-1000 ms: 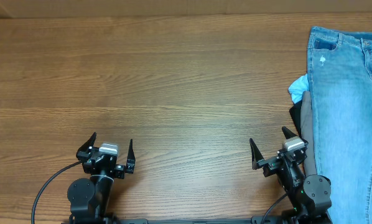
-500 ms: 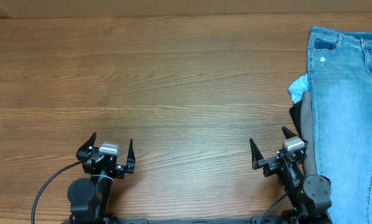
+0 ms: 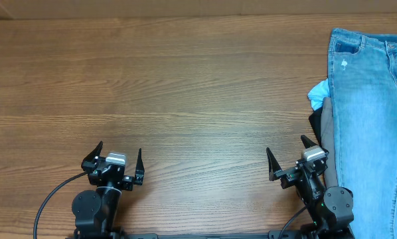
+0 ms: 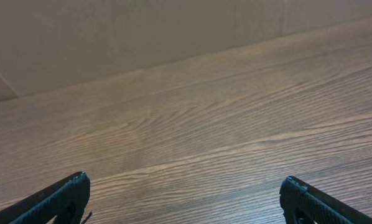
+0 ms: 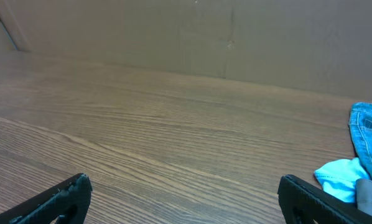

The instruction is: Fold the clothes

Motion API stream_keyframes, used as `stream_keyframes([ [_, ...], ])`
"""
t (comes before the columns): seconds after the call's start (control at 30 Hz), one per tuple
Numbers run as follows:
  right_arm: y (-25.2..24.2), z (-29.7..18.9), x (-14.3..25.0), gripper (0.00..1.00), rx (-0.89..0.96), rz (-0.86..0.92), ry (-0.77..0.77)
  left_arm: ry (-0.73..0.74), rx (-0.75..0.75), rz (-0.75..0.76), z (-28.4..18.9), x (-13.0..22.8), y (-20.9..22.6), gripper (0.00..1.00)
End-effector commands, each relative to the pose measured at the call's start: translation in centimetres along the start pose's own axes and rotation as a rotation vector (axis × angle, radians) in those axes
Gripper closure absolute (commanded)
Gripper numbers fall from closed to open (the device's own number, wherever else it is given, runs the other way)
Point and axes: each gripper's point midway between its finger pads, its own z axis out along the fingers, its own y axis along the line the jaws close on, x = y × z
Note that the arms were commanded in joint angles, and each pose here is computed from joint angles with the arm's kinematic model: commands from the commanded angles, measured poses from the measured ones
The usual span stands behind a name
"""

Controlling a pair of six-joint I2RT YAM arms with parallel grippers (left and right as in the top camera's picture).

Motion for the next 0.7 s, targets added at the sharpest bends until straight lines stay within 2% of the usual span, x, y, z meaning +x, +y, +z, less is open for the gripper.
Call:
stream_keyframes([
  [0.0,0.0,-0.1,-0.3,0.00,-0.002,-0.002,-0.013,-0.003,-0.007,0.006,0.0,0.0,0.1,0.00],
  [0.33,0.0,-0.1,-0.6,0.00,-0.003,-0.003,-0.029,-0.012,-0.009,0.007,0.0,-0.2,0.1,0.00],
  [0.43,1.5,-0.1,-0.4,0.00,-0.089,-0.003,-0.021,-0.017,0.003,0.007,0.0,-0.3,-0.1,0.00],
  [0.67,4.7,-0.7,-0.6,0.00,-0.275,-0.006,-0.030,-0.058,0.242,-0.024,-0.6,-1.0,-4.1,0.00],
])
